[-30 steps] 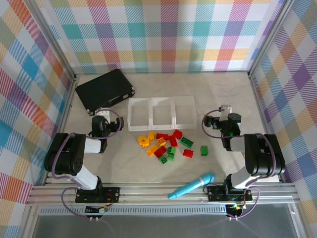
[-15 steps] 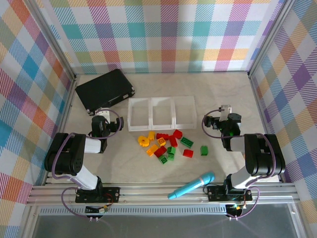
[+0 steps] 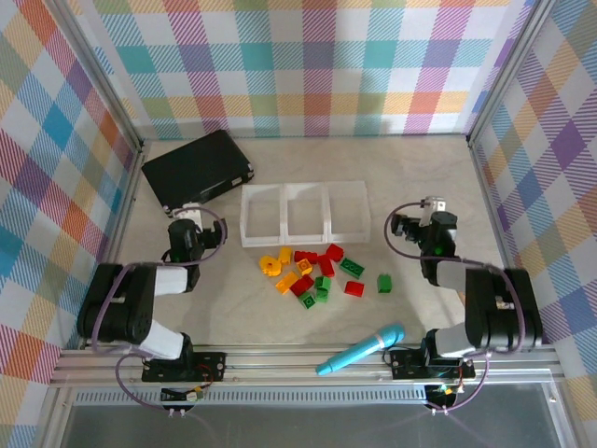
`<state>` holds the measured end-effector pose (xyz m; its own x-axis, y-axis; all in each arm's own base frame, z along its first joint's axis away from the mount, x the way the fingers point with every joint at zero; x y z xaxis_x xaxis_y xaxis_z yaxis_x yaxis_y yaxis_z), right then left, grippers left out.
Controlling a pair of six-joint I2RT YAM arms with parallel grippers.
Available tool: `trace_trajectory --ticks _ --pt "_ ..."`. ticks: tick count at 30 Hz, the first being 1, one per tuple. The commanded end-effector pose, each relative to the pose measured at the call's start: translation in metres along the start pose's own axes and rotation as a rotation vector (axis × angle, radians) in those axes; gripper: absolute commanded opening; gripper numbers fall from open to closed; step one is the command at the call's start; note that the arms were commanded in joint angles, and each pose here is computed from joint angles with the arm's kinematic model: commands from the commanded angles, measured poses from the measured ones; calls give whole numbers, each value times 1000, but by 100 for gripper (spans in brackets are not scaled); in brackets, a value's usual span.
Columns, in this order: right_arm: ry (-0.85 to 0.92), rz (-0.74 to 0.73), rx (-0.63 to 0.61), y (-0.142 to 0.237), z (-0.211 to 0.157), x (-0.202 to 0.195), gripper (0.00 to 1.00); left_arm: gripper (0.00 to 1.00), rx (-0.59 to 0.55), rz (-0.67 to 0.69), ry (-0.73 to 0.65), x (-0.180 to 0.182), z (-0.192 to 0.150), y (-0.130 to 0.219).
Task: Sort the legos into containers by color
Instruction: Pick up the lego from the bottom-right of the table.
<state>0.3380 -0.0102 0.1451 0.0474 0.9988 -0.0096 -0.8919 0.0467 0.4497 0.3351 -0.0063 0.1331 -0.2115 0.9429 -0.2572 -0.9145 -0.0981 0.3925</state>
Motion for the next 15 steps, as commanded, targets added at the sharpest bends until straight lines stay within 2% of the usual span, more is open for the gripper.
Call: trace_trajectory --ticks 1,4,8,11,15 --pt "-209 -72 142 23 17 -12 99 100 3 61 110 -10 40 21" --pt "-258 53 220 39 28 5 99 100 61 20 144 -28 56 40" --pt "-362 121 484 70 19 19 99 100 140 -58 91 -61 63 77" --pt "-416 222 634 97 -2 40 98 100 219 -64 37 -76 52 106" --pt "-315 206 786 128 -44 63 97 100 321 -125 -16 -95 24 135"
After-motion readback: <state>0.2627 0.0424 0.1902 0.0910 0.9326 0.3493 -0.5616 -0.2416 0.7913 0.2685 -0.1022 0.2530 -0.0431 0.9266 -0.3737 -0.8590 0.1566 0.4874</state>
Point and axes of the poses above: each hand's point on the last joint's axis, 136 mm out from that joint toward the fingers, its own y axis back along the fingers, its own x axis along the line the jaws close on, z = x × y, the point moved 5 cm from there along y, back along the fingers, and after that the axes turned 12 degrees about y, right-handed, at the moved point
